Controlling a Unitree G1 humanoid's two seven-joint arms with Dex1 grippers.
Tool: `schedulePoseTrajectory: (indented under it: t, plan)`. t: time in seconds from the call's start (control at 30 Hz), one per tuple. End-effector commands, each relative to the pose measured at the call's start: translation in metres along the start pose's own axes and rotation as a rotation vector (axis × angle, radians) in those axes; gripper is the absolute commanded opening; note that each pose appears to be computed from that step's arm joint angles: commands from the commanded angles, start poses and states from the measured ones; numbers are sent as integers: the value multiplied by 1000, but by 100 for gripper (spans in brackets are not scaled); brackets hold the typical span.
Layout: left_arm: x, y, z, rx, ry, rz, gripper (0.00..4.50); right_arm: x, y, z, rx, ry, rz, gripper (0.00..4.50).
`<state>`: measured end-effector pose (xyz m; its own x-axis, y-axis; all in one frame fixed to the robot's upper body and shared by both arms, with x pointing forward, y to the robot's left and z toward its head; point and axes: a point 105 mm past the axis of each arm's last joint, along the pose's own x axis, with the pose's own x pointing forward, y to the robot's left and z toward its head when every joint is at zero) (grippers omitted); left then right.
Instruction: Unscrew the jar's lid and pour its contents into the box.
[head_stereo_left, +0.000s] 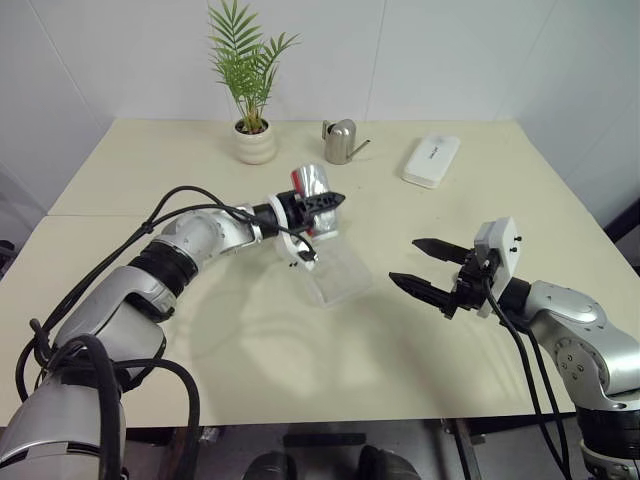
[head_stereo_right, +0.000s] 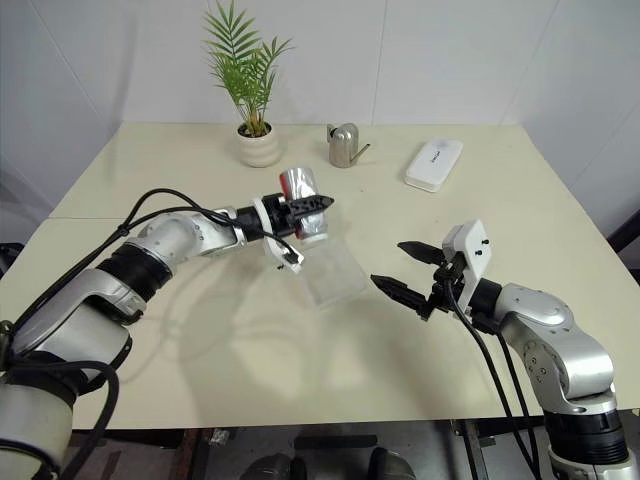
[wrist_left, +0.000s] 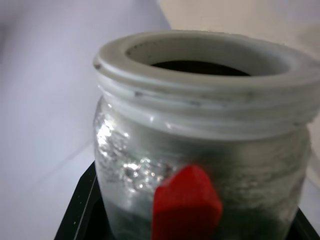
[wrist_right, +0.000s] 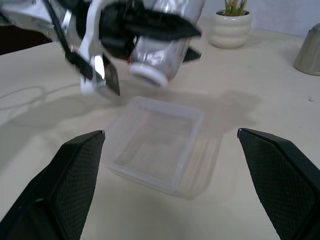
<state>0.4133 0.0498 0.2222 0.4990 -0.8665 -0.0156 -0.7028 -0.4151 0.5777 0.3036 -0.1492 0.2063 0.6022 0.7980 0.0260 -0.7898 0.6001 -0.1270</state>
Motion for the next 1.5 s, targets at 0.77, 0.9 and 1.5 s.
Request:
schedulePoseTrajectory:
  t: [0.77, 0.9, 1.5]
  plan:
    - [-22, 28, -59, -632, 192, 74, 194, 4, 6, 7, 6, -59, 31, 447]
    - [-46, 14, -84, -1258, 347, 145, 194, 5, 5, 8, 7, -62, 32, 447]
    - [-100, -27, -10, -2310, 435, 17, 194, 7, 5, 6, -9, -40, 52, 447]
